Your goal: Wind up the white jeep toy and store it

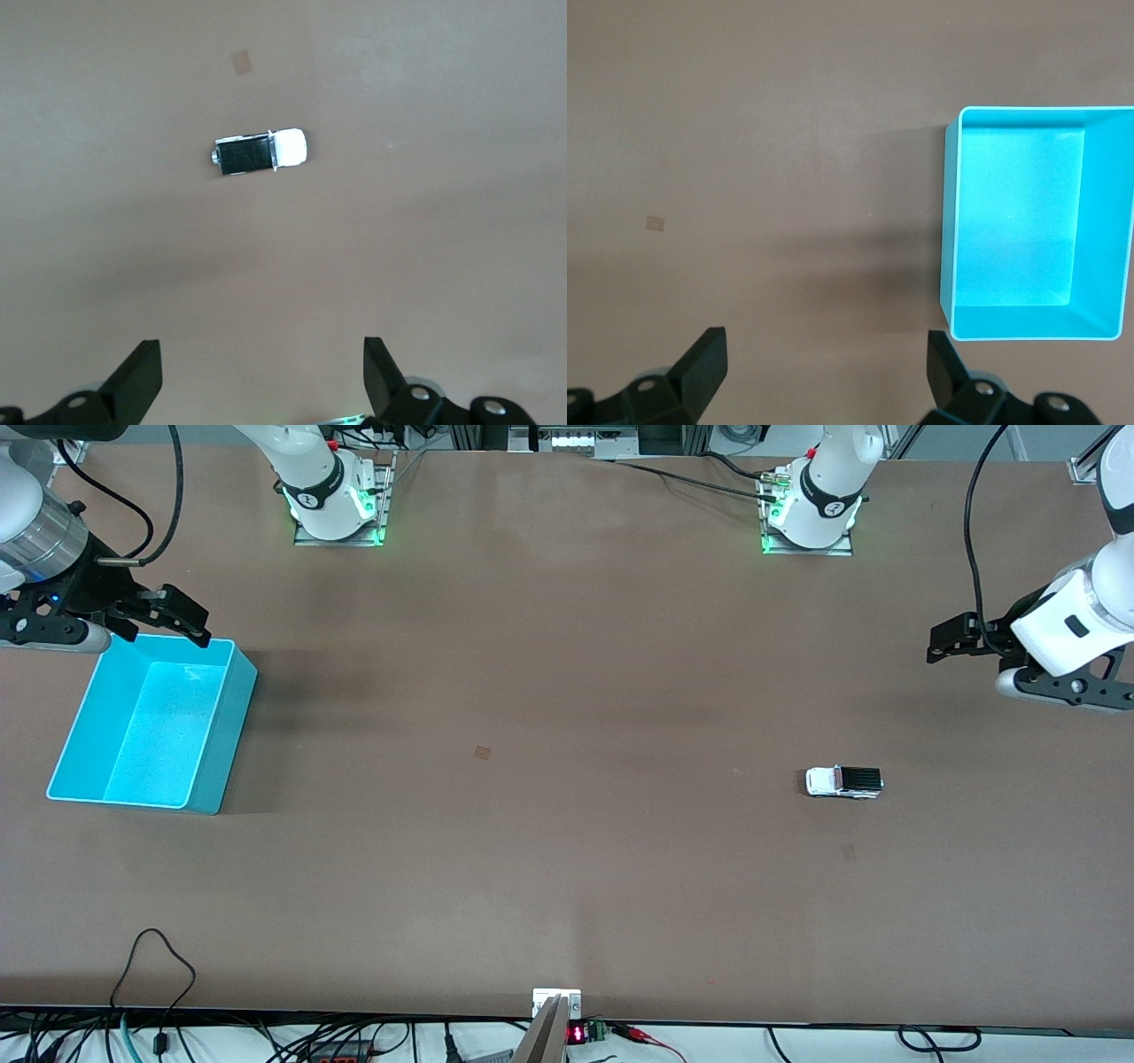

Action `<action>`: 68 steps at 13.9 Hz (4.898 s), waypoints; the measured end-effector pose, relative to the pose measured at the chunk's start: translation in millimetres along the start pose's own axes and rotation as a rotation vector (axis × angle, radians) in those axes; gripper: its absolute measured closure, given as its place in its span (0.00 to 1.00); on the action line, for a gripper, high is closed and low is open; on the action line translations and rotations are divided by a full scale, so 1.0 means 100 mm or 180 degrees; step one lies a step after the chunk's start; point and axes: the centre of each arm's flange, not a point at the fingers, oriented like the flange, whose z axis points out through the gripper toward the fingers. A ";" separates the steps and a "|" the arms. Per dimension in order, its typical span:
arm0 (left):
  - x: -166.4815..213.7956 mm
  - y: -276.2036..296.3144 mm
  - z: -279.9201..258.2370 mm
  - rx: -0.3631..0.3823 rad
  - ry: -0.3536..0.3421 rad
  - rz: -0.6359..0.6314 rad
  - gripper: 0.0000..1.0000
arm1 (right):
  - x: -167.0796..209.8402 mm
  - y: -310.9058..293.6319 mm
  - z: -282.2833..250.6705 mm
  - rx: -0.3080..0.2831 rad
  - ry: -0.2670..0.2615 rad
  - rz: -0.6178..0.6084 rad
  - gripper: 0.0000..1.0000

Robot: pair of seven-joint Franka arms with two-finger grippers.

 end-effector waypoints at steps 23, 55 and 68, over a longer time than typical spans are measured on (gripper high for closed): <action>0.85 -0.34 2.78 0.0375 0.0164 0.4142 0.00 | 0.00 0.02 0.01 -0.0002 -0.0017 0.0011 0.00; 0.48 -1.96 3.29 0.0558 0.0262 0.4464 0.53 | 0.00 0.02 0.01 -0.0002 -0.0017 0.0009 0.00; 0.65 -2.00 3.09 0.0222 0.0137 0.4718 0.00 | 0.00 0.02 0.02 -0.0002 -0.0021 0.0008 0.00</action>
